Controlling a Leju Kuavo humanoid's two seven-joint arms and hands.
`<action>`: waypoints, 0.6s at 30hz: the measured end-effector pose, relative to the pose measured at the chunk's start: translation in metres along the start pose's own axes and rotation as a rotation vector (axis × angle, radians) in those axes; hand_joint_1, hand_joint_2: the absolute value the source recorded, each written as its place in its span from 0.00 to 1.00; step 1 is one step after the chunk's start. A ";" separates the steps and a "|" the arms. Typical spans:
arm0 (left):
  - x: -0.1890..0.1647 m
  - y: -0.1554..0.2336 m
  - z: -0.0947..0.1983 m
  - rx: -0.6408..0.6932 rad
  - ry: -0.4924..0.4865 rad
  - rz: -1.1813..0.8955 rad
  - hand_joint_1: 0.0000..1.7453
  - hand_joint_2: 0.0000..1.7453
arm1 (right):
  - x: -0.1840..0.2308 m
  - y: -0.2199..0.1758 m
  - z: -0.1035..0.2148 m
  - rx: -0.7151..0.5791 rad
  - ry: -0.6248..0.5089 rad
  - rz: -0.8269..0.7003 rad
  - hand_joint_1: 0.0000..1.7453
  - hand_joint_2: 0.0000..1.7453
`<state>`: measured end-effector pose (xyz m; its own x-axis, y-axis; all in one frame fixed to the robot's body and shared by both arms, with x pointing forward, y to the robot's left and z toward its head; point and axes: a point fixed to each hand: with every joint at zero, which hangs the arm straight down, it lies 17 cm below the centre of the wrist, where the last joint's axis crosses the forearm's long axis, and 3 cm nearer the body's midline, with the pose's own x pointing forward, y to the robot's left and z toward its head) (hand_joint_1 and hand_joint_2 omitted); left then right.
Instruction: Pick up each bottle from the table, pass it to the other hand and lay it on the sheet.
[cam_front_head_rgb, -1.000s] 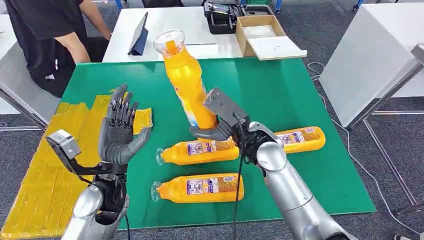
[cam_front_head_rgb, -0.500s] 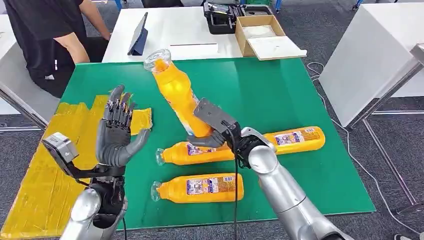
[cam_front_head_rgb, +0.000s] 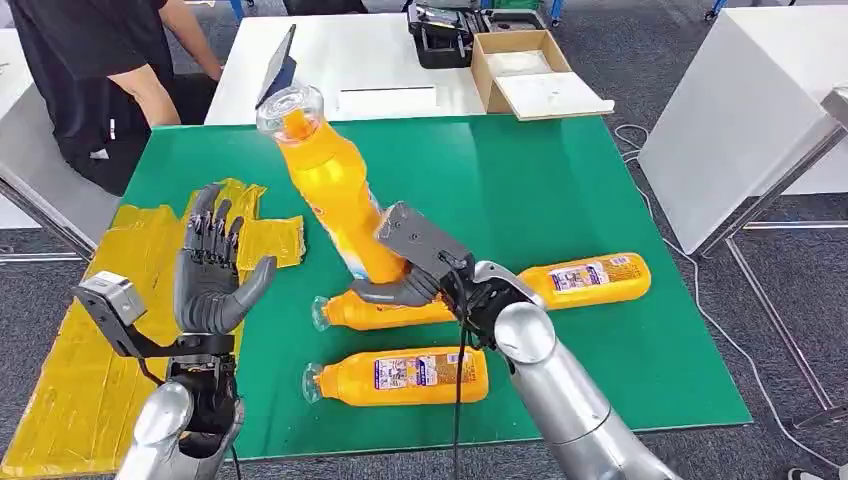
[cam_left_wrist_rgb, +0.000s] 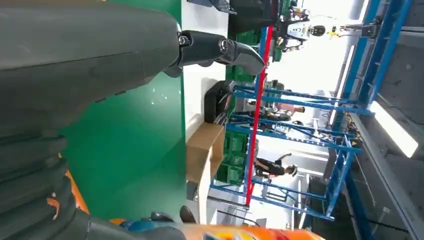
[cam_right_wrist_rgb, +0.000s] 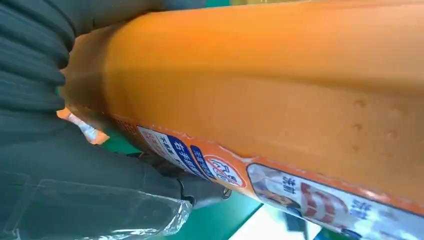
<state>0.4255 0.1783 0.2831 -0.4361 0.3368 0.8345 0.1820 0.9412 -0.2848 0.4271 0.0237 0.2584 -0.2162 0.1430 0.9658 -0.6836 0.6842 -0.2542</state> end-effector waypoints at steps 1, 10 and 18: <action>-0.001 0.000 0.000 0.001 0.003 0.000 0.00 1.00 | 0.003 0.004 0.001 0.012 -0.008 -0.010 1.00 1.00; -0.003 0.003 0.000 0.025 -0.002 -0.030 0.00 1.00 | 0.015 0.037 0.005 0.124 -0.046 -0.088 1.00 1.00; -0.002 0.005 0.000 0.036 -0.012 -0.042 0.00 1.00 | 0.017 0.045 0.004 0.145 -0.051 -0.087 1.00 1.00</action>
<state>0.4272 0.1822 0.2802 -0.4529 0.2967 0.8407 0.1315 0.9549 -0.2661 0.3901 0.0541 0.2630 -0.1843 0.0490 0.9816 -0.7938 0.5816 -0.1781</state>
